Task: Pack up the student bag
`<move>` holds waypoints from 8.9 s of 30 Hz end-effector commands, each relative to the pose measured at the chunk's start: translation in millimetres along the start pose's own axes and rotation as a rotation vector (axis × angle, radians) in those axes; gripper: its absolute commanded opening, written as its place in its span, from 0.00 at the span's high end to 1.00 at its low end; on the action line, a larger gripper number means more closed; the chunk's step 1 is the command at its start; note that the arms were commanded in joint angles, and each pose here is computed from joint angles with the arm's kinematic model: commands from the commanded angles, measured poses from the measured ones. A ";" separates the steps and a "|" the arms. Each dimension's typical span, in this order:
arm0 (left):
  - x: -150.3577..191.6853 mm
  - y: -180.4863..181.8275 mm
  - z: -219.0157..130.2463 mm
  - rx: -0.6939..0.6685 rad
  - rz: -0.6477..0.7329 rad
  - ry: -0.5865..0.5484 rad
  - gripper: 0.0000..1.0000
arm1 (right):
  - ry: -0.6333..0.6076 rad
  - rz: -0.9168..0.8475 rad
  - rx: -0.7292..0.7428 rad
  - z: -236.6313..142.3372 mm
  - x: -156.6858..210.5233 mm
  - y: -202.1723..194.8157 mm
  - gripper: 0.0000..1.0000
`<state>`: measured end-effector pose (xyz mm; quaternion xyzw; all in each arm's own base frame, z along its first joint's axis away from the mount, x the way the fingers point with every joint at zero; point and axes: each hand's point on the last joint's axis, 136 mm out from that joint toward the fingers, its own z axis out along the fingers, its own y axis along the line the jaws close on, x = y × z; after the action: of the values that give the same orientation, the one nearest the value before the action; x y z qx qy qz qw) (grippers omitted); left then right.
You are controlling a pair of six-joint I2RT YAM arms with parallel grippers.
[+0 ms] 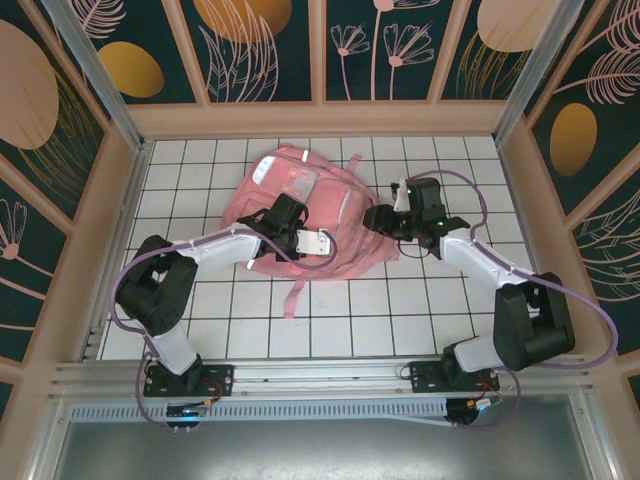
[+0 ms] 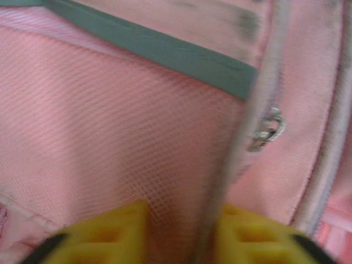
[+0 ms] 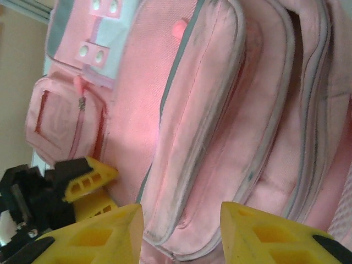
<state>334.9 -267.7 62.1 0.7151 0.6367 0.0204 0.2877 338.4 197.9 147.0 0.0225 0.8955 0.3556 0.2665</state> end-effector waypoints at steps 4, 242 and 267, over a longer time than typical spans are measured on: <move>-47.7 27.9 -47.4 -0.045 -0.131 -0.227 1.00 | -0.023 0.137 0.081 -7.7 14.9 -13.7 0.59; 145.2 157.9 -13.9 0.003 -1.718 0.063 0.30 | 0.098 -0.758 -0.032 66.4 133.3 75.2 1.00; 138.0 57.7 -38.1 -0.041 -2.042 -0.051 0.66 | 0.108 -0.859 -0.254 132.3 157.7 172.3 1.00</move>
<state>389.8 -115.1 73.1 -0.1862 0.9399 -0.2214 0.1813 258.7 420.1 83.6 -0.3736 0.8183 0.2836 0.3322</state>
